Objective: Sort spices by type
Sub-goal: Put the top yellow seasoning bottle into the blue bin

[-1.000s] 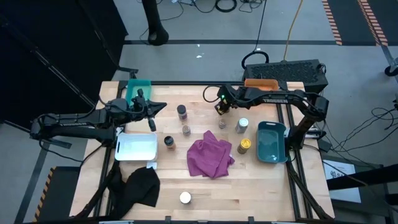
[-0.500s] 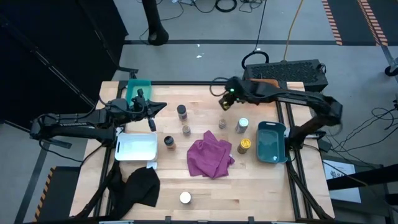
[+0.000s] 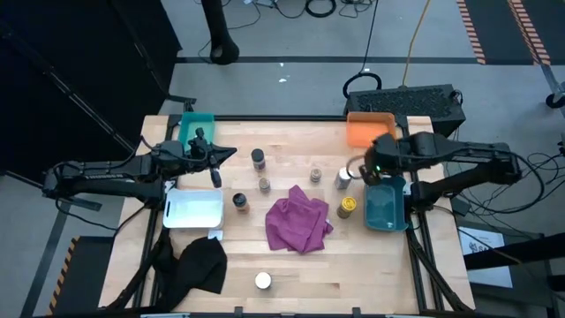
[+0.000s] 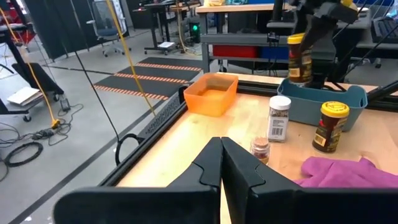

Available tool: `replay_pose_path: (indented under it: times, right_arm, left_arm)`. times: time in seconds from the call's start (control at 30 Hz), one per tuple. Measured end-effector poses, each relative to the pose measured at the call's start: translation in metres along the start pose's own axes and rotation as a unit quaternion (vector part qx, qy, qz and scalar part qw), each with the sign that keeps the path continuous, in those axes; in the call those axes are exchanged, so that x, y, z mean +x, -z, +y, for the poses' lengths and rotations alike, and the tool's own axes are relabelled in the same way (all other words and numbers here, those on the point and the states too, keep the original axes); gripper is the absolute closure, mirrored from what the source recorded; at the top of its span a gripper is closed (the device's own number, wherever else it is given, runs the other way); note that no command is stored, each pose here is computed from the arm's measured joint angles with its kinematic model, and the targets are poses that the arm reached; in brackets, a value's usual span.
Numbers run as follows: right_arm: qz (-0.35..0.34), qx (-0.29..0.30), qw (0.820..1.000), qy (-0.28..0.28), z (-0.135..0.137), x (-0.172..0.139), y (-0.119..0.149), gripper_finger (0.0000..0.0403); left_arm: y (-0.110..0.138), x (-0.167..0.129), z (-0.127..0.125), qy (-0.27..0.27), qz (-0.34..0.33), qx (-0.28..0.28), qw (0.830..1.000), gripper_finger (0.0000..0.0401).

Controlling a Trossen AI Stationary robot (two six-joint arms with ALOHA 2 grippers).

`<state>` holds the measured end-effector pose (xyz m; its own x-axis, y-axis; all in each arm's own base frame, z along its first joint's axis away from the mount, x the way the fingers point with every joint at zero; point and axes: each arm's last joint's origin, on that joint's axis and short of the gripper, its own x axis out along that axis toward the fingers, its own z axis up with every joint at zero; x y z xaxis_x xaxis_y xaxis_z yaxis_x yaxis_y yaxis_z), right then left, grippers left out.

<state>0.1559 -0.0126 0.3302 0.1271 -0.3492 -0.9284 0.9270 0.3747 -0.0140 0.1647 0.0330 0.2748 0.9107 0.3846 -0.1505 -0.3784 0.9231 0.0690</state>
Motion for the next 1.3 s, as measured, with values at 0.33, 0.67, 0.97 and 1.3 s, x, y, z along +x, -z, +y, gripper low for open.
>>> replay_pose_path:
  times: [0.33, 0.67, 0.97, 1.3]
  right_arm:
    - [0.068, 0.000, 0.995, 0.069, -0.003, 0.053, 0.039, 0.0207]
    - [0.004, 0.003, 0.999, 0.048, -0.003, 0.104, 0.056, 0.0207]
    - [-0.028, -0.007, 0.999, 0.037, 0.002, 0.104, 0.062, 0.0207]
    - [0.000, -0.005, 0.999, 0.032, 0.000, 0.101, 0.064, 0.0088]
  left_arm:
    - [0.002, 0.000, 0.000, 0.000, 0.012, 0.003, 1.000, 0.0393]
    - [0.001, 0.000, 0.000, 0.000, 0.008, 0.004, 1.000, 0.0393]
    - [0.003, 0.000, 0.000, 0.000, 0.013, 0.005, 1.000, 0.0393]
    - [0.002, 0.000, 0.000, -0.001, 0.013, 0.003, 1.000, 0.0393]
